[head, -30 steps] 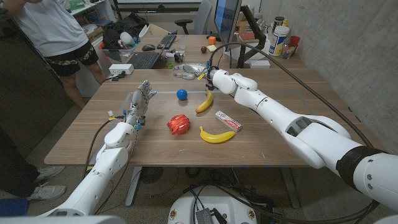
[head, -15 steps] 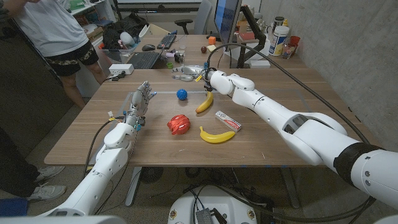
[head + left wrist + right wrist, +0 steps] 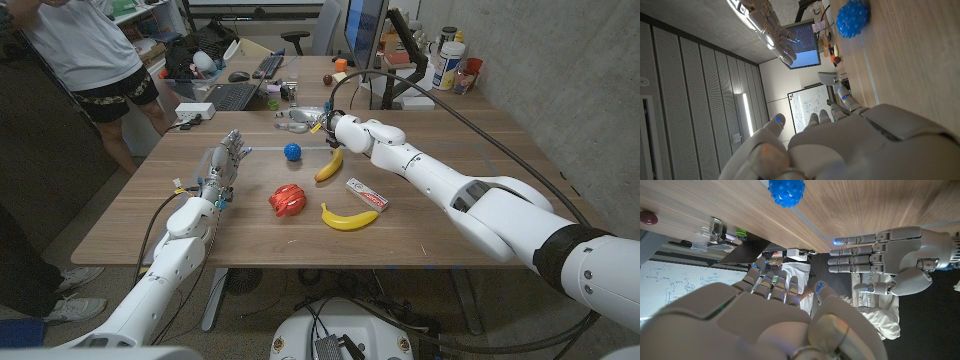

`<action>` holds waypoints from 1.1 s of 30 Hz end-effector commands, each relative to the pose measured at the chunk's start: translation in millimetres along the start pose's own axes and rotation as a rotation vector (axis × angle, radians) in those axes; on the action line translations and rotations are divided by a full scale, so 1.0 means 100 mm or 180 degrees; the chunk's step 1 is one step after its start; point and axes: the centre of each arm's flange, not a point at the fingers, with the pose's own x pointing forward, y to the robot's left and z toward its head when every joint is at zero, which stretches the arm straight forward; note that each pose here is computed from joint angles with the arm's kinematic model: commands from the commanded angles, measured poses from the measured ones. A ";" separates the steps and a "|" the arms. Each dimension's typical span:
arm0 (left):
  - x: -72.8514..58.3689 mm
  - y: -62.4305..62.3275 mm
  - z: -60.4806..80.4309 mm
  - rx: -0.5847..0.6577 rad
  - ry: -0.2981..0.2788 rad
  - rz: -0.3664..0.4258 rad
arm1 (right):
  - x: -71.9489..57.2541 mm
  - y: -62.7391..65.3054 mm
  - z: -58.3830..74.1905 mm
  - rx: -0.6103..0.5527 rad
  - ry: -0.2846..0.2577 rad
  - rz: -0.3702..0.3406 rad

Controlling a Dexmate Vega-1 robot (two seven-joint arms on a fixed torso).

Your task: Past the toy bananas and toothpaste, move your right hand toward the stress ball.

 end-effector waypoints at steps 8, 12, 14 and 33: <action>0.01 0.02 0.02 0.0011 -0.0029 -0.0035 | 0.07 0.07 0.04 -0.0087 0.0029 0.0068; 0.01 0.03 0.02 0.0019 -0.0038 -0.0049 | 0.08 0.08 0.05 -0.0099 0.0043 0.0082; 0.01 0.03 0.02 0.0018 -0.0037 -0.0054 | 0.10 0.09 0.05 -0.0100 0.0055 0.0093; 0.03 0.10 0.03 0.0017 -0.0053 -0.0122 | 0.21 0.16 0.10 -0.0201 0.0115 0.0174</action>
